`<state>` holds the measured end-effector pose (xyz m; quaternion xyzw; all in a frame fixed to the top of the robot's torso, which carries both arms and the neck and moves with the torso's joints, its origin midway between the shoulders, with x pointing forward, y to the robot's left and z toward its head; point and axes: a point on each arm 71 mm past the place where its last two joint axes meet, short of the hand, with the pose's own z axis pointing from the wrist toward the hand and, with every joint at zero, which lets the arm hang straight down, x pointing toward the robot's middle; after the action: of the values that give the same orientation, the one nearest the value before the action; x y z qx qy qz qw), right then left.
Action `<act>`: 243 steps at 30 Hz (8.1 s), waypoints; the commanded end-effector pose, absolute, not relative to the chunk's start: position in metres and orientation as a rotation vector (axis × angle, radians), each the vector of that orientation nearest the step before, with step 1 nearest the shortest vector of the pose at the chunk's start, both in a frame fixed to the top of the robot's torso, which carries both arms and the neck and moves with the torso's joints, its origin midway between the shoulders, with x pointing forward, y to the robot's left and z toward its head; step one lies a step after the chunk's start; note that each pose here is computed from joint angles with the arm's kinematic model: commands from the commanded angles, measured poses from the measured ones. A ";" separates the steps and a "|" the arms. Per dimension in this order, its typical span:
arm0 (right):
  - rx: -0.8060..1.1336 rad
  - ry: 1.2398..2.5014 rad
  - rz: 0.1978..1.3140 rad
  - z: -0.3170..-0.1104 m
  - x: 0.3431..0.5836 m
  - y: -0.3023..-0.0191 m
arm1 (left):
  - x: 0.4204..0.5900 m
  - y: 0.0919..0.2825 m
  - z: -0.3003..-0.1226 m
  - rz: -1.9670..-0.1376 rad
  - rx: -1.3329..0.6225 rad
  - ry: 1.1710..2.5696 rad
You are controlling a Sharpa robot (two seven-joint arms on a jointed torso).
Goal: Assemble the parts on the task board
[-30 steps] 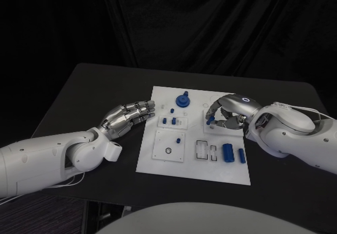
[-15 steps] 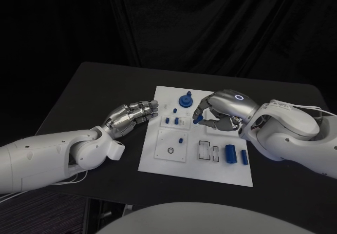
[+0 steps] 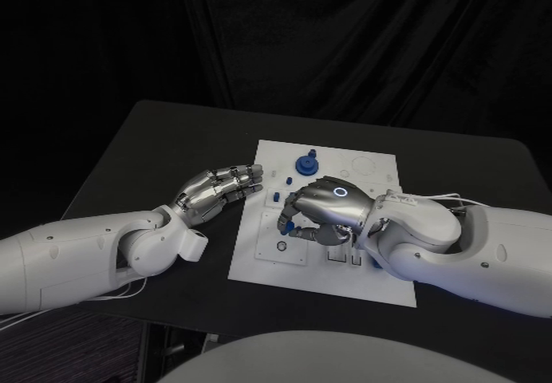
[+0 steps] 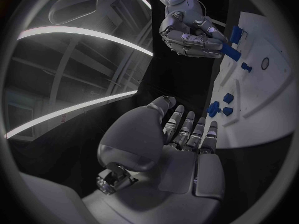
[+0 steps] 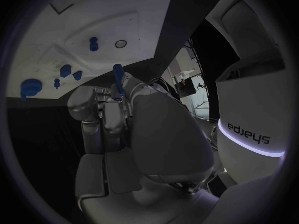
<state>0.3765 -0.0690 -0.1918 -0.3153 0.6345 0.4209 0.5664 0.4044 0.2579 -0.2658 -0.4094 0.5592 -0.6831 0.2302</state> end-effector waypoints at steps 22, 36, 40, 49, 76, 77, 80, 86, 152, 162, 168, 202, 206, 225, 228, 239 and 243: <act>-0.836 1.555 0.975 -0.228 0.374 -0.054 | 0.404 0.253 -0.265 -1.916 -1.122 1.533; -0.811 1.565 0.960 -0.234 0.377 -0.057 | 0.405 0.252 -0.266 -1.916 -1.123 1.539; -0.808 1.565 0.960 -0.234 0.377 -0.057 | 0.405 0.252 -0.266 -1.917 -1.123 1.542; -0.805 1.593 0.957 -0.241 0.374 -0.054 | 0.406 0.251 -0.267 -1.917 -1.124 1.546; -0.393 1.437 0.981 -0.177 0.384 -0.154 | 0.405 0.257 -0.266 -1.893 -1.123 1.513; -0.366 1.436 0.974 -0.170 0.385 -0.162 | 0.405 0.258 -0.265 -1.890 -1.118 1.498; -0.246 1.471 0.953 -0.152 0.383 -0.191 | 0.403 0.260 -0.261 -1.882 -1.074 1.452; 0.085 1.614 0.935 -0.145 0.383 -0.238 | 0.399 0.266 -0.251 -1.851 -0.993 1.355; -0.175 1.948 0.190 -0.236 0.353 -0.229 | 0.408 0.258 -0.249 -1.943 -1.100 1.296; -0.177 1.960 0.174 -0.247 0.359 -0.223 | 0.408 0.259 -0.250 -1.937 -1.109 1.316; -0.170 1.981 0.155 -0.254 0.364 -0.223 | 0.408 0.260 -0.251 -1.928 -1.115 1.328; 0.296 2.035 0.628 -0.247 0.352 -0.196 | 0.409 0.260 -0.257 -1.922 -1.142 1.389; 0.290 2.039 0.643 -0.247 0.352 -0.192 | 0.409 0.260 -0.257 -1.921 -1.143 1.392; 0.285 2.084 0.588 -0.254 0.357 -0.187 | 0.410 0.258 -0.258 -1.927 -1.147 1.408; 0.284 2.081 0.592 -0.254 0.358 -0.185 | 0.410 0.257 -0.259 -1.929 -1.148 1.412; 0.283 2.070 0.600 -0.255 0.360 -0.182 | 0.409 0.255 -0.259 -1.932 -1.153 1.426; 0.284 2.067 0.601 -0.255 0.360 -0.181 | 0.408 0.253 -0.260 -1.939 -1.155 1.434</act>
<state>0.3602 -0.1808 -0.2544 0.1099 0.8427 0.2493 0.4644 0.4096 0.2552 -0.2622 -0.4256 0.5357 -0.6900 0.2361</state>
